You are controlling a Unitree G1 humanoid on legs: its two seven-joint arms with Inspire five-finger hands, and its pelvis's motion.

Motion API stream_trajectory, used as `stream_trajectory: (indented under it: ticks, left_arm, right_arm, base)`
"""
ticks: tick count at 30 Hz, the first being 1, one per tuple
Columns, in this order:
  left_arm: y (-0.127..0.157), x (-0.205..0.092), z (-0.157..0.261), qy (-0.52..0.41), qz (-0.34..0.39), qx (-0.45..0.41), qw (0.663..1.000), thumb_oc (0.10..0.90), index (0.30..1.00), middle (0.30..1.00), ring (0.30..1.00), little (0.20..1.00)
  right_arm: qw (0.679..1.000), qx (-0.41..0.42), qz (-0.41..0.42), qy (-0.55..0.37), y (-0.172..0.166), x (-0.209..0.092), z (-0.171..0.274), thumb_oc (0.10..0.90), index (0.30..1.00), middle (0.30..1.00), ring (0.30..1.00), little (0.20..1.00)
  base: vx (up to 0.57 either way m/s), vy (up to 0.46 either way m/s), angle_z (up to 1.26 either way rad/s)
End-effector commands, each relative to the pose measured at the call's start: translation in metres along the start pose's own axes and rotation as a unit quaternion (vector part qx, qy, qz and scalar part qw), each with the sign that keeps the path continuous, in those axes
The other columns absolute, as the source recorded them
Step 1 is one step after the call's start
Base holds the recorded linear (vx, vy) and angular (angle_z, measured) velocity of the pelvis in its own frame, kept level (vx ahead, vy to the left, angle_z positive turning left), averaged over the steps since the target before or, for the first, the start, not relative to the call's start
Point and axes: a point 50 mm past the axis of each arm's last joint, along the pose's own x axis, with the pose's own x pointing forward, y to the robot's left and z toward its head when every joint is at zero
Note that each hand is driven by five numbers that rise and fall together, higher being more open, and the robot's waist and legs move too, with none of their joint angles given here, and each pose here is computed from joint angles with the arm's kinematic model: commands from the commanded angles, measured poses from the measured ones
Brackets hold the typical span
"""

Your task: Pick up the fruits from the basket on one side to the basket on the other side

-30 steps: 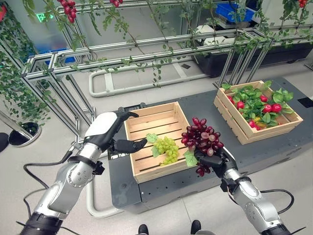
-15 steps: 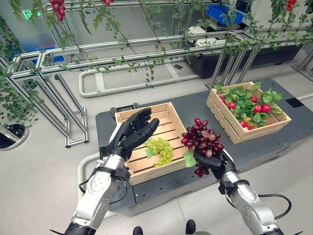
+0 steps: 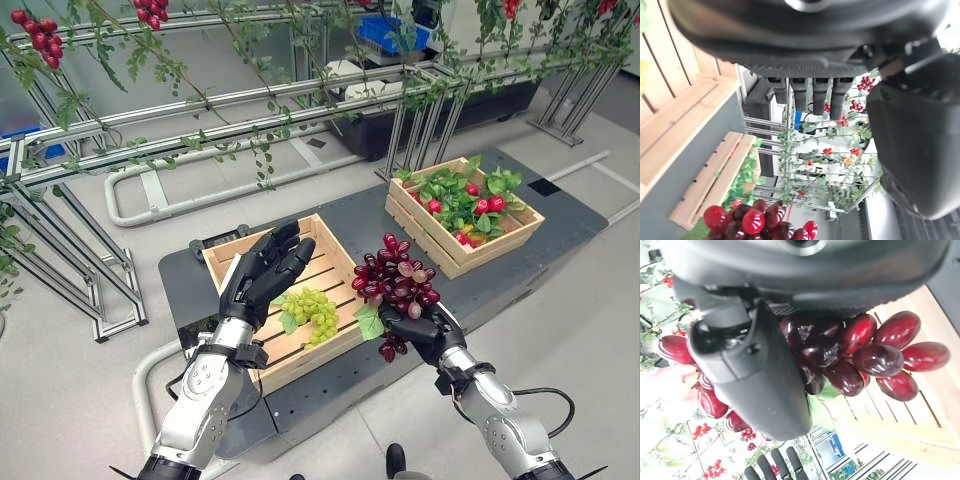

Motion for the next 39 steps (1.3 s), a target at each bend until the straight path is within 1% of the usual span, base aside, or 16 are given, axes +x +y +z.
stream_trajectory:
  ticks: [1, 3, 8, 11, 15, 20, 23, 26, 31, 35, 39]
  left_arm:
    - [-0.005, 0.019, 0.048, -0.148, -0.042, 0.027, 0.988, 0.800, 0.900, 0.900, 0.900, 0.900]
    - [-0.006, 0.020, 0.048, -0.146, -0.053, 0.030, 0.987, 0.800, 0.900, 0.900, 0.900, 0.900]
    - [-0.011, 0.020, 0.048, -0.146, -0.078, 0.026, 0.986, 0.800, 0.900, 0.900, 0.900, 0.900]
    - [-0.009, 0.019, 0.049, -0.137, -0.082, 0.033, 0.987, 0.800, 0.900, 0.900, 0.900, 0.900]
    - [-0.009, 0.016, 0.048, -0.131, -0.087, 0.030, 0.987, 0.800, 0.900, 0.900, 0.900, 0.900]
    - [-0.015, 0.016, 0.043, -0.128, -0.094, 0.018, 0.987, 0.800, 0.900, 0.900, 0.900, 0.900]
    - [-0.016, 0.017, 0.043, -0.133, -0.097, 0.020, 0.986, 0.800, 0.900, 0.900, 0.900, 0.900]
    - [-0.014, 0.017, 0.047, -0.139, -0.083, 0.022, 0.986, 0.800, 0.900, 0.900, 0.900, 0.900]
    - [-0.010, 0.015, 0.050, -0.143, -0.055, 0.022, 0.988, 0.800, 0.900, 0.900, 0.900, 0.900]
    - [-0.021, 0.020, 0.047, -0.142, -0.063, 0.011, 0.988, 0.800, 0.900, 0.900, 0.900, 0.900]
    - [-0.031, 0.023, 0.042, -0.144, -0.068, -0.012, 0.987, 0.800, 0.900, 0.900, 0.900, 0.900]
  right_arm:
    - [0.976, -0.003, 0.100, -0.196, 0.028, 0.015, 0.081, 0.400, 0.300, 0.300, 0.300, 0.300]
    - [0.975, -0.008, 0.095, -0.200, 0.028, 0.017, 0.082, 0.400, 0.300, 0.300, 0.300, 0.300]
    - [0.975, -0.014, 0.088, -0.203, 0.026, 0.011, 0.078, 0.400, 0.300, 0.300, 0.300, 0.300]
    - [0.977, -0.010, 0.088, -0.195, 0.025, 0.009, 0.076, 0.400, 0.300, 0.300, 0.300, 0.300]
    - [0.978, -0.015, 0.108, -0.180, 0.028, 0.008, 0.074, 0.400, 0.300, 0.300, 0.300, 0.300]
    - [0.975, -0.011, 0.129, -0.178, 0.032, 0.012, 0.069, 0.400, 0.300, 0.300, 0.300, 0.300]
    - [0.974, -0.014, 0.138, -0.177, 0.037, 0.012, 0.066, 0.400, 0.300, 0.300, 0.300, 0.300]
    - [0.973, -0.017, 0.159, -0.169, 0.044, 0.013, 0.060, 0.400, 0.300, 0.300, 0.300, 0.300]
    - [0.968, -0.022, 0.193, -0.160, 0.055, 0.018, 0.056, 0.400, 0.300, 0.300, 0.300, 0.300]
    - [0.970, -0.032, 0.173, -0.167, 0.050, 0.018, 0.058, 0.400, 0.300, 0.300, 0.300, 0.300]
    - [0.973, -0.039, 0.149, -0.173, 0.042, 0.015, 0.055, 0.400, 0.300, 0.300, 0.300, 0.300]
  base:
    - [-0.14, 0.348, -0.13]
    - [-0.13, 0.308, -0.15]
    - [-0.09, 0.239, -0.09]
    - [-0.06, 0.131, -0.37]
    - [-0.09, 0.129, -0.61]
    - [-0.11, 0.033, -0.41]
    - [-0.13, -0.057, -0.19]
    - [-0.09, -0.112, -0.65]
    - [-0.17, -0.256, -1.50]
    - [-0.23, -0.293, -1.18]
    - [-0.22, -0.205, -0.31]
